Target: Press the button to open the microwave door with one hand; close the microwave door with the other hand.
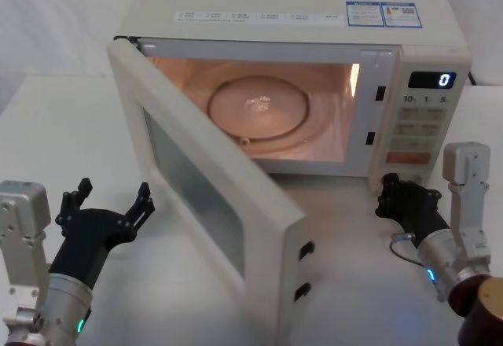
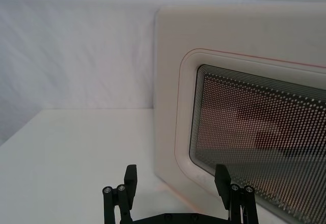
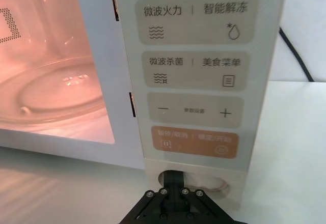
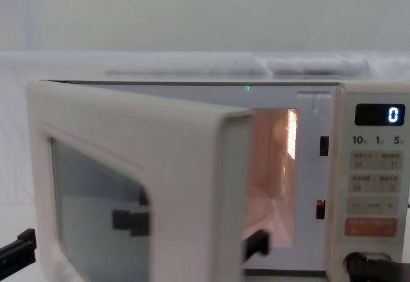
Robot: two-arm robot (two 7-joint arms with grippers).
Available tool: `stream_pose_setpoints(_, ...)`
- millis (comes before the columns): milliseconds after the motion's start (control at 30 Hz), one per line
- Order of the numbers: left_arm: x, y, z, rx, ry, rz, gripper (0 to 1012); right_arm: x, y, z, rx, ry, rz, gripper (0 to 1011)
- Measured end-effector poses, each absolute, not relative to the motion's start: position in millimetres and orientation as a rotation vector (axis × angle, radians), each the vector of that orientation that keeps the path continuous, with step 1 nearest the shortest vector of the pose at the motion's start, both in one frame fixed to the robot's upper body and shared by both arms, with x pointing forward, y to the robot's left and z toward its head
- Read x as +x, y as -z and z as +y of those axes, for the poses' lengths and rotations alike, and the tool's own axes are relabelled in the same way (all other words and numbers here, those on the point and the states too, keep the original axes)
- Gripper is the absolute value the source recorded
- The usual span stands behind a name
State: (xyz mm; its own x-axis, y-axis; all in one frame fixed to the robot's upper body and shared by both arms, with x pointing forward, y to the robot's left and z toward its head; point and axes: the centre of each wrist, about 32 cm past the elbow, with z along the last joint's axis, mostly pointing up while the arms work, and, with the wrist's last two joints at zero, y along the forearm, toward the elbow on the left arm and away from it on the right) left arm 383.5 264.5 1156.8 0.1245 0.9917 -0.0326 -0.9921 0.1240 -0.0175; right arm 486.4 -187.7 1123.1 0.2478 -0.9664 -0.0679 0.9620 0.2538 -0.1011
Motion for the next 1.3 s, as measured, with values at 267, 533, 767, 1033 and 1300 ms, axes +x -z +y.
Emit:
stream_pose_setpoints(267,383.5,-1156.8,264.5,-0.038,-1.446,0.014,1001,477.2,-1125.2,-196.0,-0.051,1.328,0.124,0)
stream_pose_setpoints(533,383.5,-1156.8,264.5,-0.038,-1.446,0.014,1001,470.4,-1127.3,-202.4,-0.066,1.325,0.128,0)
stream_pose_setpoints(767,383.5,-1156.8,264.5,-0.038,-1.446,0.014,1001,462.4,-1135.3,-208.3,-0.055,1.313,0.118,0)
stream_pose_setpoints(1033,383.5,-1156.8,264.5,-0.038,-1.446,0.014,1001,452.2,-1152.0,-215.3,-0.019,1.315,0.077,0)
stream_pose_setpoints(1300,383.5,-1156.8,264.5,-0.038,-1.446,0.014,1001,443.1,-1170.0,-227.5,0.012,1.323,0.026,0)
